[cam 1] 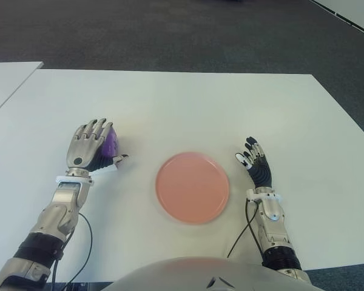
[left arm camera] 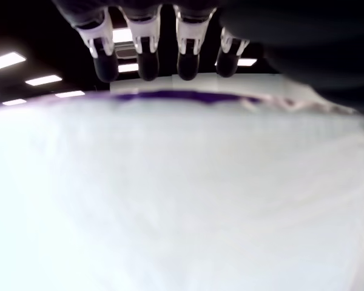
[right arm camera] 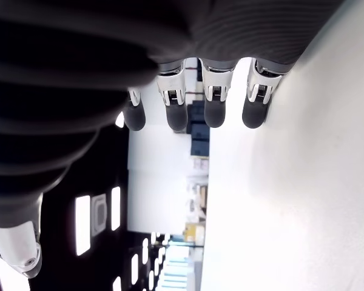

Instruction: Put the tissue paper into the plate.

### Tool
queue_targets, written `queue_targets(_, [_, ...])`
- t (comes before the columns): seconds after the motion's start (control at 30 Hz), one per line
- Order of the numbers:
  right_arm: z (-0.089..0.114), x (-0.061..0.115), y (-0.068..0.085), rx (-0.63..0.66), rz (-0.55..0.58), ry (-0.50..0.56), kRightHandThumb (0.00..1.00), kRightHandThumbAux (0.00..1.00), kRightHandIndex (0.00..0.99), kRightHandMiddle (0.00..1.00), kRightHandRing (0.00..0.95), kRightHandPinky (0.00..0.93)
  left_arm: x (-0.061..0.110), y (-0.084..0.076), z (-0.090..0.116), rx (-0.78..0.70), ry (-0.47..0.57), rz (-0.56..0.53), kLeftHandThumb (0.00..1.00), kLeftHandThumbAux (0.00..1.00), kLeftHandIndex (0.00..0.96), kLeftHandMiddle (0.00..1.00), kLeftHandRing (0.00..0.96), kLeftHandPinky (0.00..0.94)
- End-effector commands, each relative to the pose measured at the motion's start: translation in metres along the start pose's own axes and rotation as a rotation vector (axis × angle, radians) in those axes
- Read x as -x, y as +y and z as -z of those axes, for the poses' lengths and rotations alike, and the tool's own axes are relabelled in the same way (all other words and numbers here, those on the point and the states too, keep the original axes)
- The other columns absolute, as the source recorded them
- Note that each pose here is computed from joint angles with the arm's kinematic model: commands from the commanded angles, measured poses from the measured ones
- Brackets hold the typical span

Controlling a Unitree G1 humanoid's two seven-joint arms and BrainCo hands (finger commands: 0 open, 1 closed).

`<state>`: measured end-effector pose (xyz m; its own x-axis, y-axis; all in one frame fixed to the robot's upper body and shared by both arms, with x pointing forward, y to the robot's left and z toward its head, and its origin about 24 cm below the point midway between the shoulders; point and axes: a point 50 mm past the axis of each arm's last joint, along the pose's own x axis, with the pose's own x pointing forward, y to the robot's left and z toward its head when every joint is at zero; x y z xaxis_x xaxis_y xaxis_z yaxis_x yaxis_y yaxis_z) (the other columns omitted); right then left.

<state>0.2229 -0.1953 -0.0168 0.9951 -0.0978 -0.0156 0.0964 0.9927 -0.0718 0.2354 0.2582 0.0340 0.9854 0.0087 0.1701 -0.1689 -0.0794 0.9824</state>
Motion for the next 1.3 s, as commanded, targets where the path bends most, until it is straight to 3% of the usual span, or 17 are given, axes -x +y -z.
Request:
queue_targets(0.03, [0.075, 0.059, -0.006, 0.001, 0.021, 0.445, 0.179, 0.580, 0.000, 0.040, 0.000, 0.000, -0.004, -0.006, 0.000, -0.022, 0.012, -0.021, 0.155, 0.320, 0.000, 0.006, 0.000, 0.000])
queue_targets(0.57, [0.076, 0.062, -0.013, 0.028, 0.004, 0.457, 0.170, 0.557, 0.000, 0.016, 0.000, 0.000, -0.009, -0.018, 0.003, -0.106, 0.036, -0.072, 0.150, 0.346, 0.000, 0.034, 0.000, 0.000])
queue_targets(0.9, [0.073, 0.063, -0.016, 0.026, -0.023, 0.410, 0.143, 0.541, 0.000, 0.018, 0.000, 0.000, -0.013, -0.024, 0.006, -0.182, 0.047, -0.148, 0.133, 0.346, 0.000, 0.027, 0.000, 0.000])
queue_targets(1.3, [0.069, 0.064, -0.020, 0.047, -0.022, 0.383, 0.127, 0.529, 0.000, 0.022, 0.000, 0.000, -0.016, -0.032, 0.008, -0.182, 0.059, -0.124, 0.125, 0.353, 0.000, 0.034, 0.000, 0.000])
